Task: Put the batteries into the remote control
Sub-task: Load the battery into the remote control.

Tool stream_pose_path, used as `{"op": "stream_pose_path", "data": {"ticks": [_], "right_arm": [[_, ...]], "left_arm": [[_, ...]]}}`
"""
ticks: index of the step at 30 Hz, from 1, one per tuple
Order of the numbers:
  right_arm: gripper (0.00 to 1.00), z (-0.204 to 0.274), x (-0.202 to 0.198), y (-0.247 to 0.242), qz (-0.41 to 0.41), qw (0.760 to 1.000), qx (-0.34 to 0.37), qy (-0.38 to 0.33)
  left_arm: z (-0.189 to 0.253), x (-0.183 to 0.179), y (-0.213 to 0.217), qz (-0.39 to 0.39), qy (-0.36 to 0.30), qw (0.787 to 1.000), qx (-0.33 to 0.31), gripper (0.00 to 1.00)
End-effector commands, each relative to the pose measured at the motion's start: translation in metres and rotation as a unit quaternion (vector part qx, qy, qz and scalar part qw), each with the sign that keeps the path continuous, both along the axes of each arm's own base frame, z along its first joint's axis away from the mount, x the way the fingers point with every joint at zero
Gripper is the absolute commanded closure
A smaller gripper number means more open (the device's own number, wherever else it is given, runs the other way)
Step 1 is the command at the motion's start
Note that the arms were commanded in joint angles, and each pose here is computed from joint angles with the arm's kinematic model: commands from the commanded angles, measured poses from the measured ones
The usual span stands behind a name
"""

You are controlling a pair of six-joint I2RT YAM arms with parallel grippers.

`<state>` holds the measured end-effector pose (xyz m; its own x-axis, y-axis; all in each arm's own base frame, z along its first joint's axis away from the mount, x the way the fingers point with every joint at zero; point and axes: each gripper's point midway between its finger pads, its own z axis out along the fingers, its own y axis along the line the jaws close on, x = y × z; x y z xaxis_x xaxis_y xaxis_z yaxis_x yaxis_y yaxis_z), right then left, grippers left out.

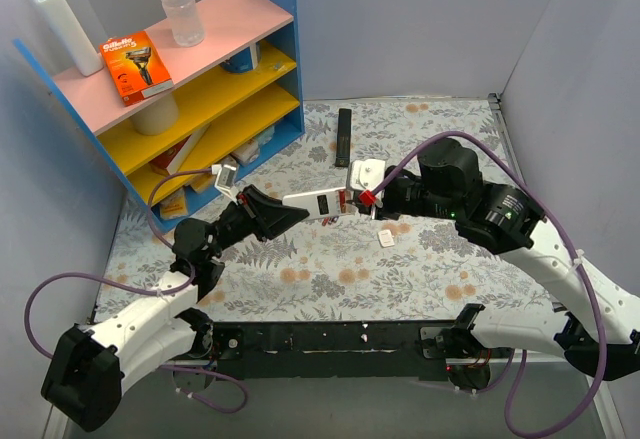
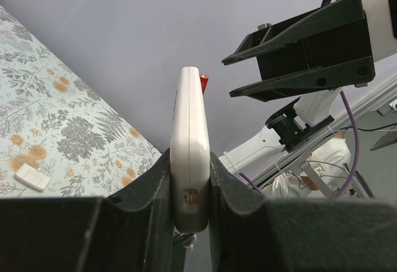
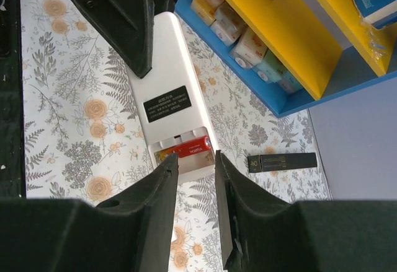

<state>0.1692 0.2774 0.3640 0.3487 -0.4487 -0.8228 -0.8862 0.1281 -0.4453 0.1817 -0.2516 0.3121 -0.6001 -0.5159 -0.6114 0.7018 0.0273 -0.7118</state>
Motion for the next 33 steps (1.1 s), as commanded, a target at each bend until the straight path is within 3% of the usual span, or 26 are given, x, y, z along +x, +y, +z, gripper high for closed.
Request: {"op": "stream_pose_path", "data": {"ticks": [1, 18, 33], "right_arm": [[0.64, 0.019, 0.0, 0.004, 0.01, 1.0, 0.019, -0.017], [0.71, 0.012, 0.001, 0.009, 0.015, 1.0, 0.01, -0.001], [0.87, -0.011, 0.004, 0.009, 0.006, 1.0, -0.019, 0.018]], "left_arm": [[0.024, -0.008, 0.001, -0.007, -0.039, 0.999, -0.003, 1.0], [0.033, -0.015, 0.001, -0.02, -0.064, 0.998, -0.005, 1.0], [0.045, -0.018, 0.005, -0.013, -0.087, 0.996, -0.028, 1.0]]}}
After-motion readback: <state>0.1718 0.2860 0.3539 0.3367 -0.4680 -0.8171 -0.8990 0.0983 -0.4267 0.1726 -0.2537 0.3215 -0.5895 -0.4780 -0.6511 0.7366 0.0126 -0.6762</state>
